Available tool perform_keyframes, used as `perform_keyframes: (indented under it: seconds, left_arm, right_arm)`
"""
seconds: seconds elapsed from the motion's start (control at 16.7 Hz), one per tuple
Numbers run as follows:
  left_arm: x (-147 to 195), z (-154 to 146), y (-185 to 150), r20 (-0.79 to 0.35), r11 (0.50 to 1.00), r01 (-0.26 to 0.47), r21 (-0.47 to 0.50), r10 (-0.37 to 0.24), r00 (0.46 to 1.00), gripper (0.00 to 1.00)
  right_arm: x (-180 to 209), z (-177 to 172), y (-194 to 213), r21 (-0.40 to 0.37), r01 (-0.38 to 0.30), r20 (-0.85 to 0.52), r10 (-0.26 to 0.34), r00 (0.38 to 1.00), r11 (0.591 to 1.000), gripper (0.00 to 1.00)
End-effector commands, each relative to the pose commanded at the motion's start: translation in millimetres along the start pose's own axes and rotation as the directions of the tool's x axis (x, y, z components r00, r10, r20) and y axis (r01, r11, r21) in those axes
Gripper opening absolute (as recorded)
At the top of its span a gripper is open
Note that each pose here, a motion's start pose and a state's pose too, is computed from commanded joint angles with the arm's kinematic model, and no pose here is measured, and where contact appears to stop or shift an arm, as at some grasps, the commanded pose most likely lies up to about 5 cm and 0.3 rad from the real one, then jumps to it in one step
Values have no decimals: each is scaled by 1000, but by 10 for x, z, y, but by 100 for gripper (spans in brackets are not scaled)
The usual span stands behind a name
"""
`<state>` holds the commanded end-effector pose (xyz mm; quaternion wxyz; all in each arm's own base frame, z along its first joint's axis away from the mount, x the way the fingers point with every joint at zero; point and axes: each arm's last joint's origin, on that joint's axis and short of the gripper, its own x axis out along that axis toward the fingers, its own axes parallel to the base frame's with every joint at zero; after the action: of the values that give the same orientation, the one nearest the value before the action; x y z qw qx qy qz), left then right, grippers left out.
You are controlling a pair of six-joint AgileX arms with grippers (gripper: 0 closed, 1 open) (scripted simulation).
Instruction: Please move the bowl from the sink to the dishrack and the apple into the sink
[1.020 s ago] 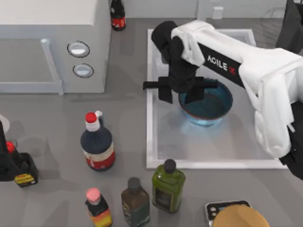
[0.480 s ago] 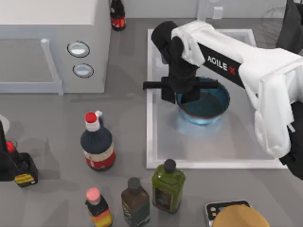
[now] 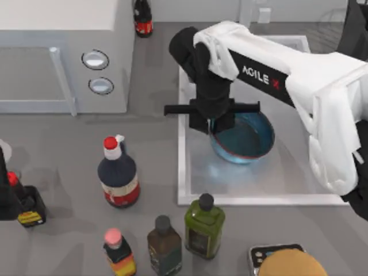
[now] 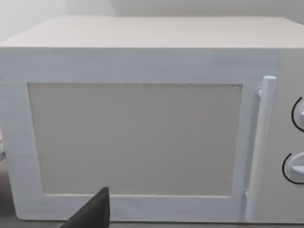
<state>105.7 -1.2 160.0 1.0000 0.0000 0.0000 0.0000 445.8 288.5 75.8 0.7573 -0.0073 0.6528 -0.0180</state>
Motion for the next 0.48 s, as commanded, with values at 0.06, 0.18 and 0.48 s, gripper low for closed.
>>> perform_keyframes:
  seconds: [0.06, 0.18, 0.48]
  left_arm:
    - [0, 0, 0, 0, 1000, 0, 0, 0, 1000, 100]
    - [0, 0, 0, 0, 1000, 0, 0, 0, 1000, 100]
    - [0, 0, 0, 0, 1000, 0, 0, 0, 1000, 100]
  right_arm:
    - [-171, -103, 65, 0, 9, -9, -9, 1000, 1000, 0]
    - [-655, -322, 166, 1, 12, -4, -12, 1000, 1000, 0]
    - [-2150, -1022, 82, 20, -61, 82, 60, 995, 998, 0]
